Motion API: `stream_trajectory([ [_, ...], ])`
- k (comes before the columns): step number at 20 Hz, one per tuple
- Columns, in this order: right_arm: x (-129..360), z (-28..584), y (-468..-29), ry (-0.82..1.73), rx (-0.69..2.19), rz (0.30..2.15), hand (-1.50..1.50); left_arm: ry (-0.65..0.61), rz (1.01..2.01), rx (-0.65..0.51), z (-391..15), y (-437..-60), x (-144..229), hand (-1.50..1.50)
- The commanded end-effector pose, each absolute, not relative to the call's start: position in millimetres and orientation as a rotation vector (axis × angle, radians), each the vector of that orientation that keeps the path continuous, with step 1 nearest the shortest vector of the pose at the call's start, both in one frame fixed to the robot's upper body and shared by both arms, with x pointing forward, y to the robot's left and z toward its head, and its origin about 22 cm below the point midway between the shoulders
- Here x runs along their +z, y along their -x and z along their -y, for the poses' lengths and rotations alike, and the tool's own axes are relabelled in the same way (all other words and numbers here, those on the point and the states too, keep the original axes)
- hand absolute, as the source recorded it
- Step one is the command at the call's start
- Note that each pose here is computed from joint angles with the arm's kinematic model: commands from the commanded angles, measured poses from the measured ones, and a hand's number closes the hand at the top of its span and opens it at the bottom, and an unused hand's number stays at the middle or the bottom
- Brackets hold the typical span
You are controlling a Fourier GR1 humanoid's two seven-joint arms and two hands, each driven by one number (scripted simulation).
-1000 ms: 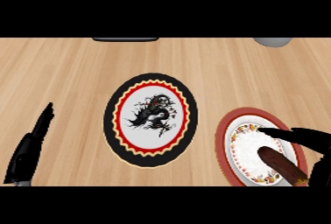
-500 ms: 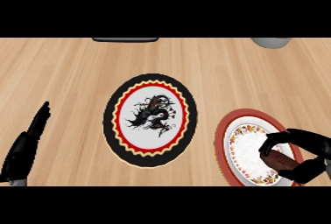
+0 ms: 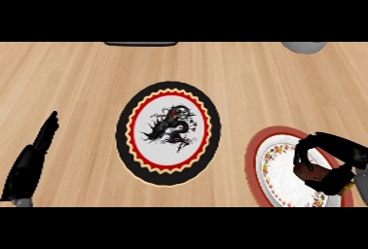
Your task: Pick the sweet potato from the plate and place it in the plate
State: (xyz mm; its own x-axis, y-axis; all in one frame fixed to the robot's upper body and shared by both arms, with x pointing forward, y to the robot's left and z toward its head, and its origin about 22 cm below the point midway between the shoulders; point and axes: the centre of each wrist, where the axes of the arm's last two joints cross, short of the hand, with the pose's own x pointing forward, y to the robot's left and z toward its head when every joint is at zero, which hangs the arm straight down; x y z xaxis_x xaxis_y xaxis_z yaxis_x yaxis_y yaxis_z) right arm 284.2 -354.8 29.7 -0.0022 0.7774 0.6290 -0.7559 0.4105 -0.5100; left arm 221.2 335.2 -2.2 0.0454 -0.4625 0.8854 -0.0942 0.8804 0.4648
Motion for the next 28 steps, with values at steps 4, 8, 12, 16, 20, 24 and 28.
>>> stream_trajectory([
  [4, 84.9, 344.1, -333.9, 0.705, 1.219, 1.167, 1.50, -0.437, 1.541, -0.332, -328.4, -227.4, 1.6, 0.00],
  [8, 83.2, 336.4, -349.0, 0.877, 1.137, 1.317, 1.50, -0.455, 1.529, -0.316, -326.4, -225.9, -4.0, 0.00],
  [12, 110.3, 341.6, -367.0, 0.948, 1.044, 1.483, 1.50, -0.447, 1.517, -0.316, -326.5, -216.5, -5.7, 0.00],
  [16, 146.8, 320.0, -372.2, 0.948, 1.013, 1.715, 1.50, -0.472, 1.503, -0.302, -339.9, -226.6, -2.0, 0.00],
  [20, 164.4, 314.6, -356.5, 0.762, 1.027, 1.925, 1.50, -0.473, 1.510, -0.280, -342.7, -210.9, -14.2, 0.00],
  [24, 189.3, 285.7, -343.9, 0.597, 1.061, 1.986, 1.50, -0.496, 1.513, -0.288, -338.4, -213.6, -7.8, 0.00],
  [28, 204.2, 246.2, -331.3, 0.532, 1.072, 2.023, 1.50, -0.479, 1.495, -0.303, -335.0, -208.0, 0.1, 0.00],
])
